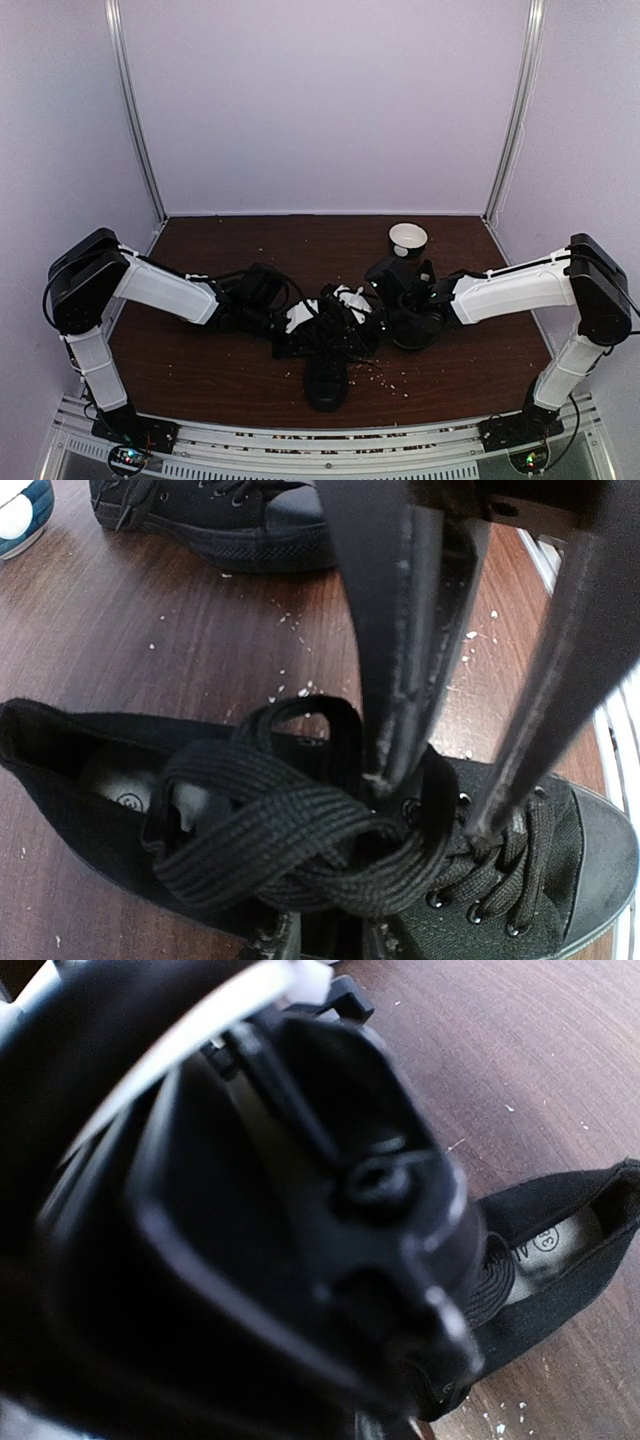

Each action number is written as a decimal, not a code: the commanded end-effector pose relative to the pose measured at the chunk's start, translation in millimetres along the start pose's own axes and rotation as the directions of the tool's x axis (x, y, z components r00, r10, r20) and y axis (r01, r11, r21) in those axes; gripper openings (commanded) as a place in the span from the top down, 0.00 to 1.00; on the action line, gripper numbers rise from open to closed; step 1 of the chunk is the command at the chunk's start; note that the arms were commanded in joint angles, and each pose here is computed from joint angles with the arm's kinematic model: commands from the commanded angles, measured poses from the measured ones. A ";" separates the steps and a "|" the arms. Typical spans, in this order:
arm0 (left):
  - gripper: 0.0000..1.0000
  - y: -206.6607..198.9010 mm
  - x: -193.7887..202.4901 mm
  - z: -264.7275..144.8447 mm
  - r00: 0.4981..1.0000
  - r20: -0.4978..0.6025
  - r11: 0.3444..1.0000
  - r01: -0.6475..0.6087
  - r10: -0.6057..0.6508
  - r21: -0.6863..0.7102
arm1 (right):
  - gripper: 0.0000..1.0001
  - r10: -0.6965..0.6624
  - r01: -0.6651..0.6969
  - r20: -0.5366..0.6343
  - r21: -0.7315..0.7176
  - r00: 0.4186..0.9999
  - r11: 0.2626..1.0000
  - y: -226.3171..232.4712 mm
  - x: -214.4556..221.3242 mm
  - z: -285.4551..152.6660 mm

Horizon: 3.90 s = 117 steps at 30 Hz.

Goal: Tie the shoes
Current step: Tie the loops with the shoelace on the shoe.

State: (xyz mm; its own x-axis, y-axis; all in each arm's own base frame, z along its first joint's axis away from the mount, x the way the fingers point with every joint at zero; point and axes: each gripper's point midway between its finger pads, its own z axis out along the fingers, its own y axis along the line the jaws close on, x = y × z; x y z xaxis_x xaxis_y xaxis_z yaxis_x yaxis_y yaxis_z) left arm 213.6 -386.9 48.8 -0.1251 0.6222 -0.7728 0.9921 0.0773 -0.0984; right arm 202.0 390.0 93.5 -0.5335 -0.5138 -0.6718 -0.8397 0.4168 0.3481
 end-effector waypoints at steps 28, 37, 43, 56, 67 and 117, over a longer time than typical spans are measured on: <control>0.78 1.5 -1.9 2.6 0.999 0.048 1.000 0.017 -0.018 0.005 | 0.66 -0.148 0.150 0.186 0.004 0.971 0.989 1.5 -3.4 -0.8; 0.77 2.3 -2.2 2.7 0.999 0.049 1.000 0.018 -0.018 0.005 | 0.69 -0.159 0.157 0.151 0.026 0.976 0.987 -5.8 6.9 6.4; 0.77 2.2 -1.9 2.8 0.998 0.055 1.000 0.022 -0.022 0.009 | 0.70 -0.195 0.190 0.151 0.042 0.969 0.981 -9.0 6.0 11.1; 0.77 4.1 -0.4 3.7 0.998 0.057 0.999 0.032 -0.033 0.014 | 0.94 -0.216 0.210 0.173 0.052 0.961 0.976 -4.0 8.5 -6.3; 0.77 4.5 0.6 5.0 0.998 0.051 0.999 0.036 -0.037 0.017 | 0.98 -0.218 0.219 0.168 0.013 0.961 0.976 13.4 10.2 -18.6; 0.46 3.5 -2.0 -63.2 0.998 0.057 0.999 0.025 -0.024 -0.029 | 0.98 -0.311 0.311 -0.029 -0.017 0.950 0.950 10.2 35.5 4.8</control>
State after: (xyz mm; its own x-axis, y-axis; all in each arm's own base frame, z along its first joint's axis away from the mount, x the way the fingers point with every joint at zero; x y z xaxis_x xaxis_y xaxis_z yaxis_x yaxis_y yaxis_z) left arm 199.1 -341.6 77.4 -0.1691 0.5975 -0.7838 0.9825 0.0388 -0.1824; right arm 170.6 376.2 64.2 -0.2760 -0.6337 -0.7226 -0.9592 0.2297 0.1650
